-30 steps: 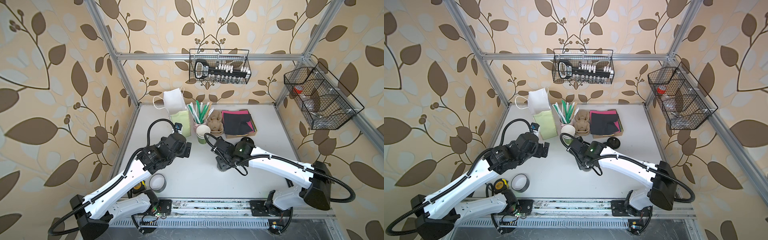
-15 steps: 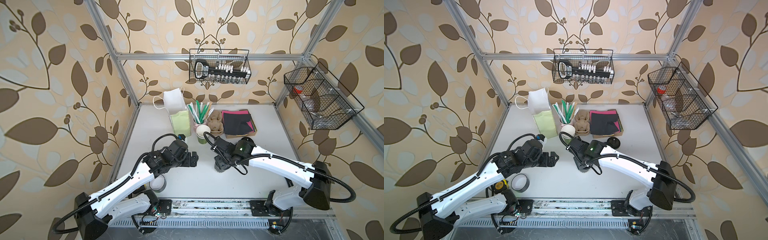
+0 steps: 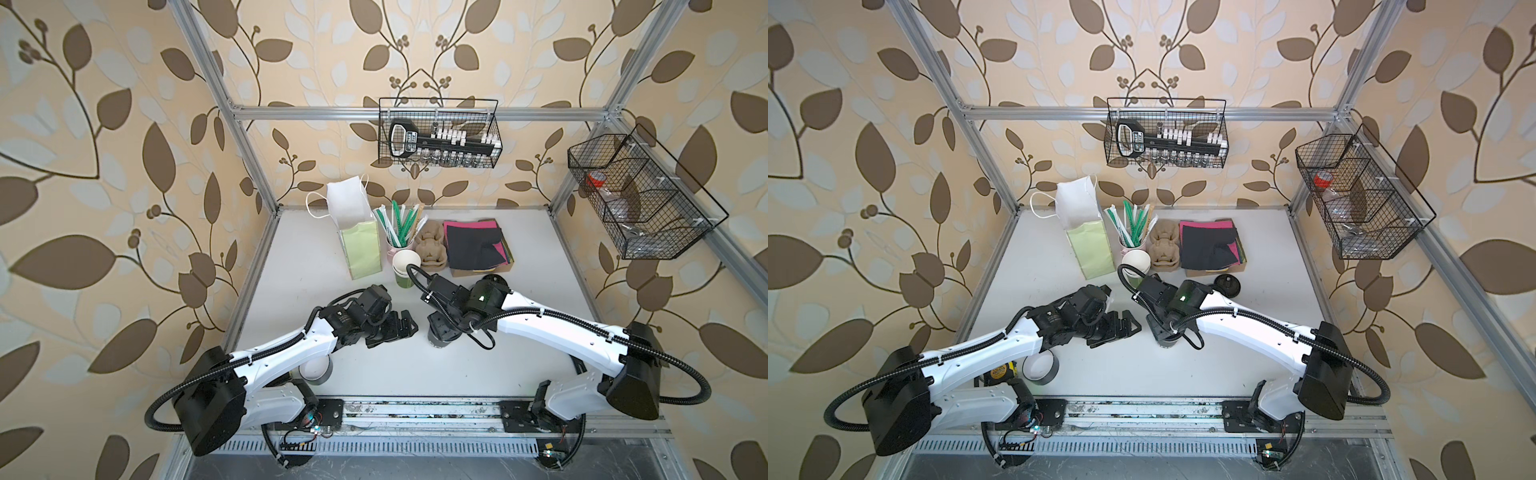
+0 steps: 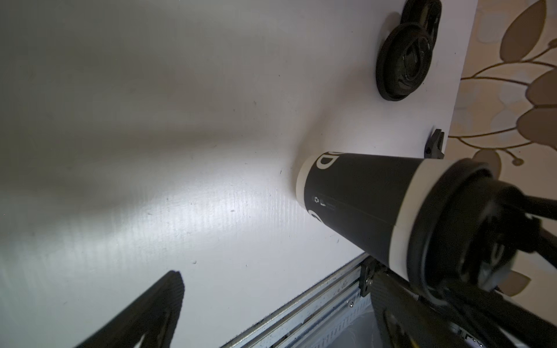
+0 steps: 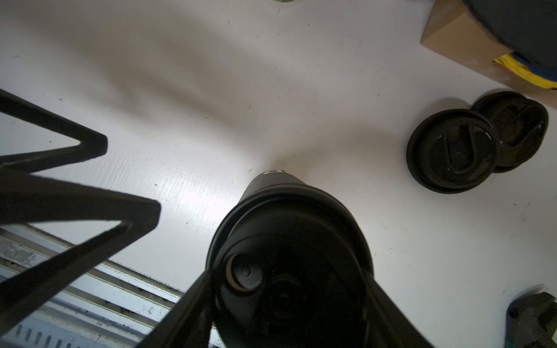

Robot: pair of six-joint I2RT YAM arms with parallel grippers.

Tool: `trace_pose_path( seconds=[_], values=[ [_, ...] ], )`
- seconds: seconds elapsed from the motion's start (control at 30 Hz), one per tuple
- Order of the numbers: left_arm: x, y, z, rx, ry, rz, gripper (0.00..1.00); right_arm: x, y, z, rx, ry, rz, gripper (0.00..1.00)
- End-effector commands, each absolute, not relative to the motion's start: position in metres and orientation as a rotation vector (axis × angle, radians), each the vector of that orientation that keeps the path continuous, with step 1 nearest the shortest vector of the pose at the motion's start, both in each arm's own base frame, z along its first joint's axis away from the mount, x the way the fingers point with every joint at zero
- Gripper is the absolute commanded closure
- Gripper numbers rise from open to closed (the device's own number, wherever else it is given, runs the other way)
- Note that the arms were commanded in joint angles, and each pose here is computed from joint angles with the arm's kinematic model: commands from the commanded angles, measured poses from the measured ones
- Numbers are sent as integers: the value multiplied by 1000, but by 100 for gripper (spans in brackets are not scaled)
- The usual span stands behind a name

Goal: Pack the takeout coffee
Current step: 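Reach the left gripper to the cup body and close on it while right holds lid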

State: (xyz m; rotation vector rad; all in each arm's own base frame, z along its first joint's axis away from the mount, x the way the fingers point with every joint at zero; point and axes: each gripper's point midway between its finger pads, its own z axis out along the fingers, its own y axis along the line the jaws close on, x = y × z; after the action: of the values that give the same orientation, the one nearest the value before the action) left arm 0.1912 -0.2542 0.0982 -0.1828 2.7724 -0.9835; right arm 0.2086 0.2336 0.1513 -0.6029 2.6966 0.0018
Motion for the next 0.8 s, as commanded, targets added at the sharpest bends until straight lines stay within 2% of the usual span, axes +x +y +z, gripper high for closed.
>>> trace_pose_path(
  seconds=[0.0,0.77],
  values=[
    [192,-273,101,-209,2750,-1118,1,207,233,158,-609,2690,12,39],
    [195,-301,47,-266,2845,-1134,1,201,236,148,-593,2711,67,39]
  ],
)
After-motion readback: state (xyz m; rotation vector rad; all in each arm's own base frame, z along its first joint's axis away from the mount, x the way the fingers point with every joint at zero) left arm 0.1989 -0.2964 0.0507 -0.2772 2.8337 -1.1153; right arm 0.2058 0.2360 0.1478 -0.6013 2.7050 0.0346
